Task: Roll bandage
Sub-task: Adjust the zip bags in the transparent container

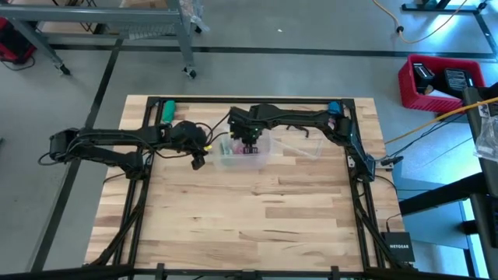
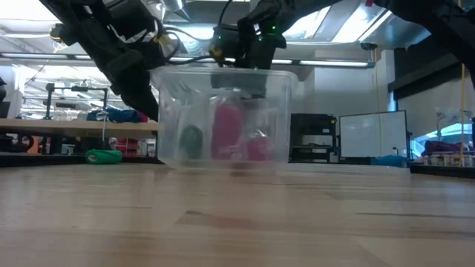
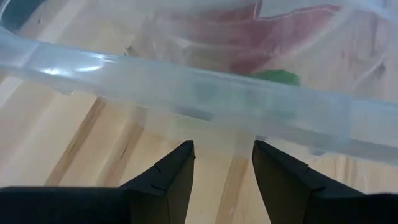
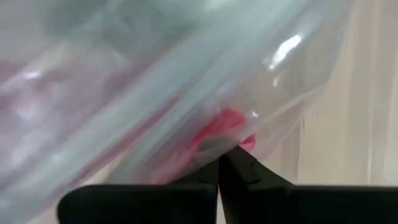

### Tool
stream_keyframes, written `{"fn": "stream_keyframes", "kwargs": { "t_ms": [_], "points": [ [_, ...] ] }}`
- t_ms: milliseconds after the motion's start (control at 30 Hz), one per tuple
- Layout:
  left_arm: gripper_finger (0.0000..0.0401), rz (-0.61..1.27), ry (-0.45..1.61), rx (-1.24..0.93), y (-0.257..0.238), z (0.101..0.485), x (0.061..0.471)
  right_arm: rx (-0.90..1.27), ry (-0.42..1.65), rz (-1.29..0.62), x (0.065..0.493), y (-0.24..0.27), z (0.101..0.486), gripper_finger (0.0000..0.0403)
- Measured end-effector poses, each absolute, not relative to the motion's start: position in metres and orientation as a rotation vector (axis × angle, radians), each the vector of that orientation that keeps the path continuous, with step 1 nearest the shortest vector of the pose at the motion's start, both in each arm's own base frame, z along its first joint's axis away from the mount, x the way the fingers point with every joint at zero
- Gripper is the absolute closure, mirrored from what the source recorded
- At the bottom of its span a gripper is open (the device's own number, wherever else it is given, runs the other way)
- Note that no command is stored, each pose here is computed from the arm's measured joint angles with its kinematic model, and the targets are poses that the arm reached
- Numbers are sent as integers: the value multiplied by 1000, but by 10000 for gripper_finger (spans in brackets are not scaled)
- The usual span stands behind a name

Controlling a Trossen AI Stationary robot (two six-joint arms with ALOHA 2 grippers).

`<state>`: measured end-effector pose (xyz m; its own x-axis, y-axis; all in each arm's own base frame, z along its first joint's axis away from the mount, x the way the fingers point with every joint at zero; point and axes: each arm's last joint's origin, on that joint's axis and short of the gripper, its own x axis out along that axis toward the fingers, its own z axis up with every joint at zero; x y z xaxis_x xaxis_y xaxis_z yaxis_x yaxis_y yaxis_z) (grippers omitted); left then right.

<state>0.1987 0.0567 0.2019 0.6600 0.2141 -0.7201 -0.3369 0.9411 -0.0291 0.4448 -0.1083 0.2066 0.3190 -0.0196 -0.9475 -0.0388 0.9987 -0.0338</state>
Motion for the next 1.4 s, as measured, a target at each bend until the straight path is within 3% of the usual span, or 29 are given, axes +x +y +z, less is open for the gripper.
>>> {"fn": "stream_keyframes", "kwargs": {
  "t_ms": [367,633,967,1167,1400],
  "points": [
    [246,293,793,-157,53,202,200,93,1112,69,456,-106,210,402],
    [246,296,790,-158,53,202,200,-97,1306,-68,442,-110,227,402],
    [246,296,793,-160,53,201,200,-103,1473,-26,424,-106,255,402],
    [246,295,786,-156,53,202,201,-146,1605,76,415,-104,220,402],
    [246,295,784,-156,53,202,201,-109,1532,184,416,-99,200,402]
  ]
}}
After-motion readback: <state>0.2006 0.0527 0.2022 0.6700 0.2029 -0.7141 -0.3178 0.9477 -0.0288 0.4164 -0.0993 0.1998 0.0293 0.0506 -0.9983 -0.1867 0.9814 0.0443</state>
